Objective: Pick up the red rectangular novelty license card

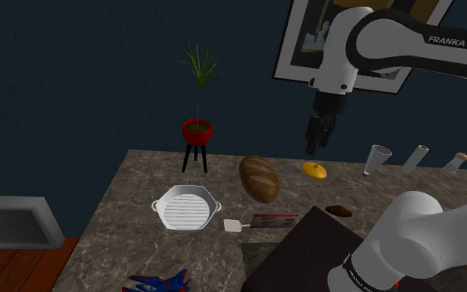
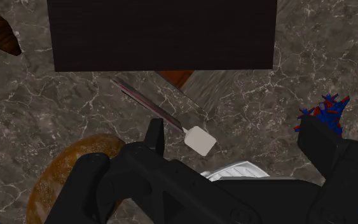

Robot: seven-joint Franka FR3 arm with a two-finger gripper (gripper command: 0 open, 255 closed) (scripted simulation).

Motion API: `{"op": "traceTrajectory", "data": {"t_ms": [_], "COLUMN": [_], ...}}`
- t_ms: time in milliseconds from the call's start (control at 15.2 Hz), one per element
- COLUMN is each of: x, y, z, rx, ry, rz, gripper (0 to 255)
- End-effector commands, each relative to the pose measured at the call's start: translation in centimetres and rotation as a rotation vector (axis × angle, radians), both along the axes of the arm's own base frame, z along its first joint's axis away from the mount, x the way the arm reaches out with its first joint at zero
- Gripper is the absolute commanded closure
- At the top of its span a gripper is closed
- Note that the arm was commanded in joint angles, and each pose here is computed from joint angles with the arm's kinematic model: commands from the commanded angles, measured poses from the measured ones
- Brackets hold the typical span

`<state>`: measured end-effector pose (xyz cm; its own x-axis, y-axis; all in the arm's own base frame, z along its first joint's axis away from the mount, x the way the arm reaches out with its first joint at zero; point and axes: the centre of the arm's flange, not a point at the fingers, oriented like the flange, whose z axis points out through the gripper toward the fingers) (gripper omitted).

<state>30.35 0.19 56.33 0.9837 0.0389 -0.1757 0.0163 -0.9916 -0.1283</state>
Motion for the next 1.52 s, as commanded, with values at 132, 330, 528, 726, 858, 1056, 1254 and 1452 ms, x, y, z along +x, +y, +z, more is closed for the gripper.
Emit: {"op": "traceTrajectory", "data": {"t_ms": [132,330,528,726,858,1056,1254,1452], "x": [-0.4,-0.9,-1.1,-1.3,-1.2,-1.1,-0.7,-0.2], "y": [-0.4,-1.1,-1.8,-2.6,-3.1,-3.9,-4.7,-5.4], "z": [-2.5,-6.3,-10.0,-13.8,-16.3,-20.1,-23.8,-27.6], "rx": [-0.003,-0.007,-0.01,-0.014,-0.017,-0.021,-0.025,-0.029], "ry": [-0.018,-0.045,-0.071,-0.098,-0.116,-0.143,-0.17,-0.196], "rz": [0.063,0.157,0.252,0.346,0.409,0.504,0.598,0.692], "gripper": [0,0,0,0,0,0,0,0]}}
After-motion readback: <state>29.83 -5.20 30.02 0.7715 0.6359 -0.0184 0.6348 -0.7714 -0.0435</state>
